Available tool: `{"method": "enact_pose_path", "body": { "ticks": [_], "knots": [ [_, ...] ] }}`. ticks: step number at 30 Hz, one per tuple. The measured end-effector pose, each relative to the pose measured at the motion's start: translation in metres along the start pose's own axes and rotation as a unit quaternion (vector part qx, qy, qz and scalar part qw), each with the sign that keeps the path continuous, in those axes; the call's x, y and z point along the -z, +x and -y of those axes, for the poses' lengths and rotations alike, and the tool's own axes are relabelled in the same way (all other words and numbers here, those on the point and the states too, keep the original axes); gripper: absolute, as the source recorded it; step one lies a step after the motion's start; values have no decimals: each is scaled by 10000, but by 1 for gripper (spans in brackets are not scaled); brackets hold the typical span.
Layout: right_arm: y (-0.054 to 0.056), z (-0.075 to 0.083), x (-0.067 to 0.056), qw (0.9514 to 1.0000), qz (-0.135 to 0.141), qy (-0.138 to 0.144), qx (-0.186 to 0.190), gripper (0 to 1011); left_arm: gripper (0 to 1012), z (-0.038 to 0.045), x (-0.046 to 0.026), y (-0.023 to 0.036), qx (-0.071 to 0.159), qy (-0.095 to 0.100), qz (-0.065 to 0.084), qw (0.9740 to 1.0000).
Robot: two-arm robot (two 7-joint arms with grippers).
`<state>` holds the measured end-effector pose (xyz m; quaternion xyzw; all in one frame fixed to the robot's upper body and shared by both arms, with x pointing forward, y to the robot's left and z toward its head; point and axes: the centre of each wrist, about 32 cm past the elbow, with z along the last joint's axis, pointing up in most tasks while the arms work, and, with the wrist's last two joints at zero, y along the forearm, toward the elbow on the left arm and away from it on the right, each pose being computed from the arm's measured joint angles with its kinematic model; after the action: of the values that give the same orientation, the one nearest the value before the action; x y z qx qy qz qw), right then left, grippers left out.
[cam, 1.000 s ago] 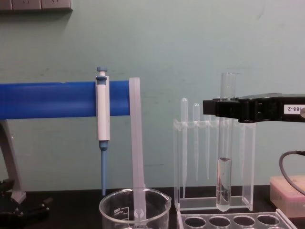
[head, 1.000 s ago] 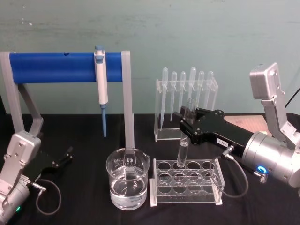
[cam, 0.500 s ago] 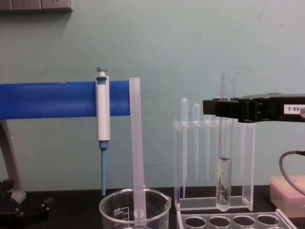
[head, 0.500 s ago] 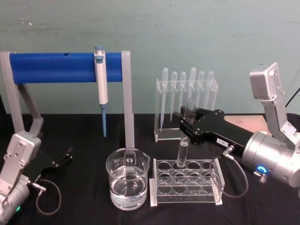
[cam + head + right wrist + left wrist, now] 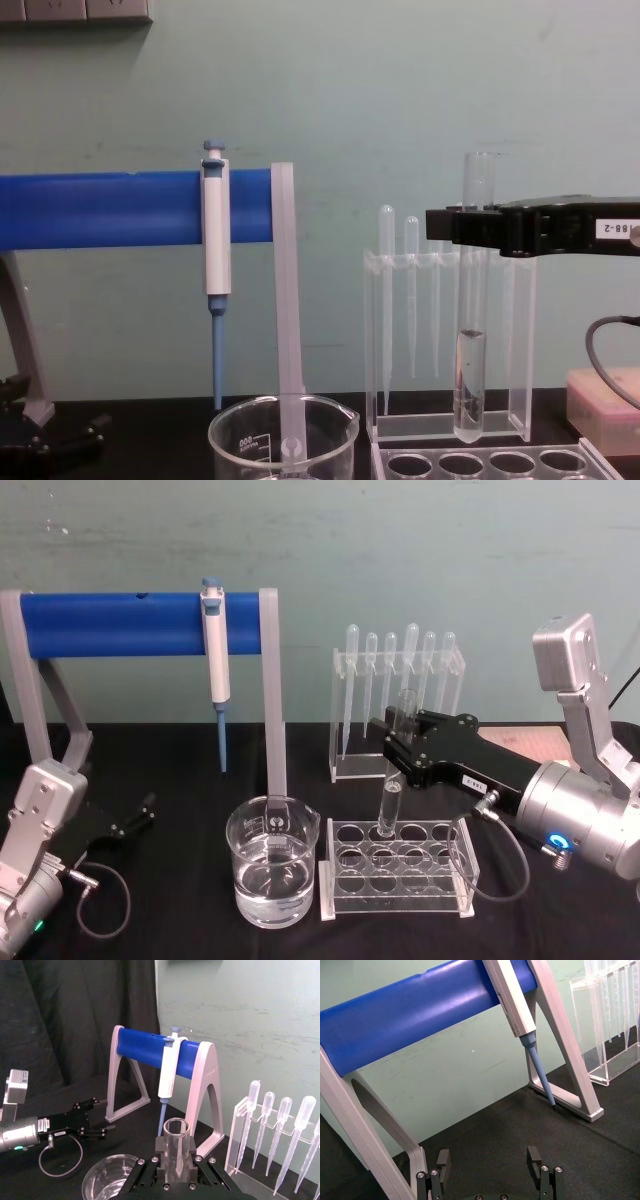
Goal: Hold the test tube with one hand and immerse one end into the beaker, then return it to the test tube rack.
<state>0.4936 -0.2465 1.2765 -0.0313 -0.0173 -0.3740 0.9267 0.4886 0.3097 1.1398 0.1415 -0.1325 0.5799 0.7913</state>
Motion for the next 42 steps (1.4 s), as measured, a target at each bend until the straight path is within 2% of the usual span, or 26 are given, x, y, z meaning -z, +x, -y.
{"method": "enact_pose_path", "body": {
  "ticks": [27, 34, 38, 42],
  "knots": [
    [-3, -2, -3, 10000, 14, -10, -12, 224, 1000, 0, 0, 0, 0, 0, 0, 10000],
    [-11, -34, -150, 9995, 275, -37, -128, 224, 1000, 0, 0, 0, 0, 0, 0, 10000],
    [-31, -124, -273, 9988, 362, 50, -328, 224, 1000, 0, 0, 0, 0, 0, 0, 10000],
    [-49, -232, -316, 9980, 351, 100, -508, 224, 1000, 0, 0, 0, 0, 0, 0, 10000]
  ]
}}
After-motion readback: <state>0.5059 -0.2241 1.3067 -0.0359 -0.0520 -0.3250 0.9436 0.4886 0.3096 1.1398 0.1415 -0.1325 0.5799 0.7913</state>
